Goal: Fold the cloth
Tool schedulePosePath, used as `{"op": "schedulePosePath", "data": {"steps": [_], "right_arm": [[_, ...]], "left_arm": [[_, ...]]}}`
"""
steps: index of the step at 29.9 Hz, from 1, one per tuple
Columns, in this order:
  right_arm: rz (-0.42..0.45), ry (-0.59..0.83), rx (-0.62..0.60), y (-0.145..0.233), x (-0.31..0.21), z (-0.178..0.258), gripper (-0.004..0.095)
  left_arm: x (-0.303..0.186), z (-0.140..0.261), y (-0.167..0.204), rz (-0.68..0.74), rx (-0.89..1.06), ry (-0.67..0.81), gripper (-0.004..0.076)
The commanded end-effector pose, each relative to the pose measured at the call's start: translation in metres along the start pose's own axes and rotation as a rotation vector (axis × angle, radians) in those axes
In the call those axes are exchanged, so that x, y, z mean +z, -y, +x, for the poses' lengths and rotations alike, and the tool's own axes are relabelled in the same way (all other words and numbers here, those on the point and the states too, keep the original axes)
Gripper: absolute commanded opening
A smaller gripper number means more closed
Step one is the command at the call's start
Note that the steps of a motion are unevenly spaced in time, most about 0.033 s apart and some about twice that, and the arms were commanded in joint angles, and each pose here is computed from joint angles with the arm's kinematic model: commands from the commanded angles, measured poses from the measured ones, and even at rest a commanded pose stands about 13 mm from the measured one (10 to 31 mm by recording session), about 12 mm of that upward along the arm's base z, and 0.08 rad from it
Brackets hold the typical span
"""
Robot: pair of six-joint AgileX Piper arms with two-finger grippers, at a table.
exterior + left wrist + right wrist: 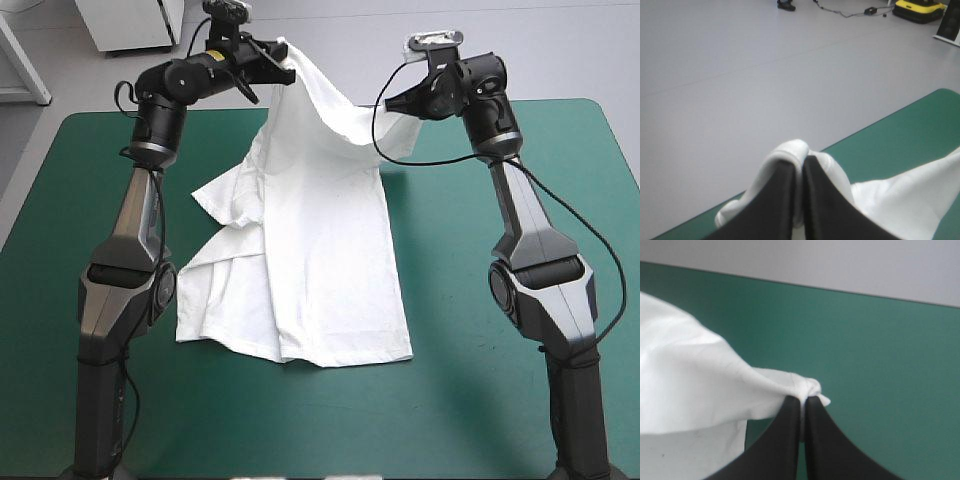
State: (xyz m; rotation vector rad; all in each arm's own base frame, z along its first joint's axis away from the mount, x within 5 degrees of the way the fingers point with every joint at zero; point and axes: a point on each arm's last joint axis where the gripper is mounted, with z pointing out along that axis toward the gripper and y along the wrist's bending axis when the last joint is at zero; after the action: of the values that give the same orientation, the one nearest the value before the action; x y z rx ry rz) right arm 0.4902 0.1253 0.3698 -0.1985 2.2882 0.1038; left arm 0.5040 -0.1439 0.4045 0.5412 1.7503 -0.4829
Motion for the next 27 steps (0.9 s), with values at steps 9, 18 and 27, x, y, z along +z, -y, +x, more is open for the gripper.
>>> {"op": "schedulePosePath", "data": {"steps": [9,18,27], "right_arm": [[-0.047,-0.033,0.107,0.017,0.023,0.007,-0.0019],[-0.072,-0.102,0.107,0.021,0.037,0.018,0.0211],[-0.111,-0.059,0.094,0.018,0.01,0.005,0.0548]], "left_arm": [[0.04,0.05,-0.012,0.004,-0.041,-0.077,-0.0009],[0.054,0.074,-0.008,0.113,-0.139,-0.14,0.0119],[0.04,0.059,0.003,0.186,-0.134,-0.161,0.057]]}}
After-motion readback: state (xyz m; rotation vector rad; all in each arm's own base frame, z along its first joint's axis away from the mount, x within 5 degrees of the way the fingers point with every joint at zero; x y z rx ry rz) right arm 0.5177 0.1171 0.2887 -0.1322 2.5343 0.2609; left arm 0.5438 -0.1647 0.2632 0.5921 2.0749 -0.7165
